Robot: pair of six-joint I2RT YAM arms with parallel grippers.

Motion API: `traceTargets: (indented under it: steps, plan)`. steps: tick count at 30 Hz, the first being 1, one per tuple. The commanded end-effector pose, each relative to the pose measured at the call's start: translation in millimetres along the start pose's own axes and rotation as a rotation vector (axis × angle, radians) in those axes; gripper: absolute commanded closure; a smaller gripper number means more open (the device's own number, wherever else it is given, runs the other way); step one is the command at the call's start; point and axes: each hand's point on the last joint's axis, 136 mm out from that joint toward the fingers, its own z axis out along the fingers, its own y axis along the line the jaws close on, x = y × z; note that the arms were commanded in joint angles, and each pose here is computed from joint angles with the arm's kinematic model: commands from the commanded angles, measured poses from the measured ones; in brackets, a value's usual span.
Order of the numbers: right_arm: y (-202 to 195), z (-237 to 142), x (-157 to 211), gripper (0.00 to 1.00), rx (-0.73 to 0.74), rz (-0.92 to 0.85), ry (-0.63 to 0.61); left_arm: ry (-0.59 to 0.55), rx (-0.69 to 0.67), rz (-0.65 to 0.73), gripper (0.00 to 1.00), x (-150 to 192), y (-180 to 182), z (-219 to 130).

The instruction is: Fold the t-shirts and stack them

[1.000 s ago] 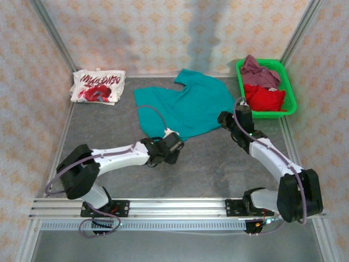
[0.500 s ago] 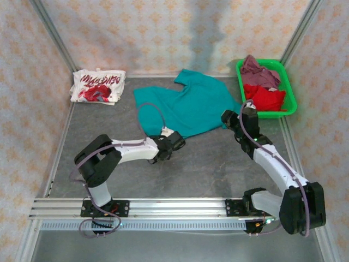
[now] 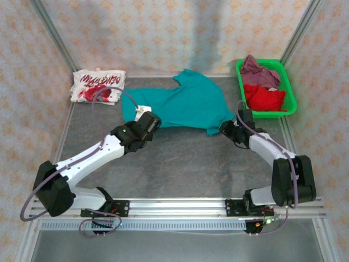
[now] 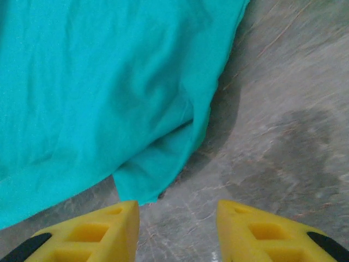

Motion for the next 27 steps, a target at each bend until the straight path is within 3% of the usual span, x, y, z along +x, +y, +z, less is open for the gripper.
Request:
traceTargets:
  steps: [1, 4, 8, 14, 27]
  plan:
    - [22, 9, 8, 0.6, -0.101, 0.01, 0.096, -0.007, -0.037, 0.047, 1.0, -7, 14, -8]
    - [29, 24, 11, 0.63, -0.146, 0.045, 0.132, 0.002, -0.046, 0.043, 1.0, -5, 15, -5]
    - [28, 38, 17, 0.8, -0.134, 0.055, 0.166, 0.015, -0.059, 0.042, 1.0, 0, 17, -1]
    - [20, 27, 6, 0.99, -0.063, 0.043, 0.105, 0.016, -0.099, -0.019, 1.0, 4, 35, 2]
    - [53, -48, -32, 1.0, -0.095, -0.022, -0.031, -0.034, -0.125, -0.09, 1.0, -12, 70, -7]
